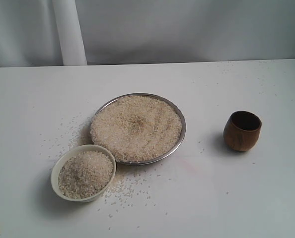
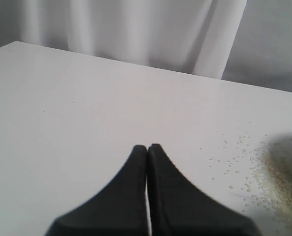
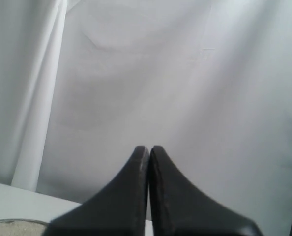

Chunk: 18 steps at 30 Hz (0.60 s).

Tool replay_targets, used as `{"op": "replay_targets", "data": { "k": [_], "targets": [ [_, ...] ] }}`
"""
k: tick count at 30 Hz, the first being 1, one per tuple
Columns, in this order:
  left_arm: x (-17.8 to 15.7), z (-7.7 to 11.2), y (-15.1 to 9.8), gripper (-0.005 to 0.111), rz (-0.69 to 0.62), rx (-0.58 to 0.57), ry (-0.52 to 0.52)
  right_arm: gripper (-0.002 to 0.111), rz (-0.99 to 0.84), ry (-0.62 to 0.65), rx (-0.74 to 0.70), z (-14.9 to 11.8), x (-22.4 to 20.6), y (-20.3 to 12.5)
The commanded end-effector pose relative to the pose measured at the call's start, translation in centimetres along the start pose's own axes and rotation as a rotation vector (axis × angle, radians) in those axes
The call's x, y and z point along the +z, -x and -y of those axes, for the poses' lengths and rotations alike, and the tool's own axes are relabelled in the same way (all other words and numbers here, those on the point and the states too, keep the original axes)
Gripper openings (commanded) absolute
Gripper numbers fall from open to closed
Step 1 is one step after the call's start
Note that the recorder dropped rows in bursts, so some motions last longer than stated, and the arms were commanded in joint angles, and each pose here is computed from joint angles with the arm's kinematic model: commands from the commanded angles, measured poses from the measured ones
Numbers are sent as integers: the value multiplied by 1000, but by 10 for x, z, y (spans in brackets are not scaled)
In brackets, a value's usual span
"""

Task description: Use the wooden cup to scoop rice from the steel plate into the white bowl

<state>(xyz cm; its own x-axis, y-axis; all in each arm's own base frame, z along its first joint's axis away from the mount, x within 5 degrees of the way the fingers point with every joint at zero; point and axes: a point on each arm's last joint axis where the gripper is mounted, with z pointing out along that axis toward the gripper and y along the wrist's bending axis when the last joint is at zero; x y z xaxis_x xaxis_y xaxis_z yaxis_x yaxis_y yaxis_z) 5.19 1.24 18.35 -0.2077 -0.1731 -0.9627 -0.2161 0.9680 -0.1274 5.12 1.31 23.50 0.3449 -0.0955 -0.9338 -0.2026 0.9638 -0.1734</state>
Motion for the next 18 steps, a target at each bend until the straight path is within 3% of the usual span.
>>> {"op": "replay_targets", "data": {
  "k": [1,13,18],
  "targets": [
    [1,0,0,0,-3,-5,-3,0,-96,28,-13,-3,-2,-10],
    [1,0,0,0,-3,-5,-3,0,-340,101,-11,-9,-7,-31],
    [1,0,0,0,-3,-5,-3,0,-353,104,-8,-9,-7,-32]
  ]
}}
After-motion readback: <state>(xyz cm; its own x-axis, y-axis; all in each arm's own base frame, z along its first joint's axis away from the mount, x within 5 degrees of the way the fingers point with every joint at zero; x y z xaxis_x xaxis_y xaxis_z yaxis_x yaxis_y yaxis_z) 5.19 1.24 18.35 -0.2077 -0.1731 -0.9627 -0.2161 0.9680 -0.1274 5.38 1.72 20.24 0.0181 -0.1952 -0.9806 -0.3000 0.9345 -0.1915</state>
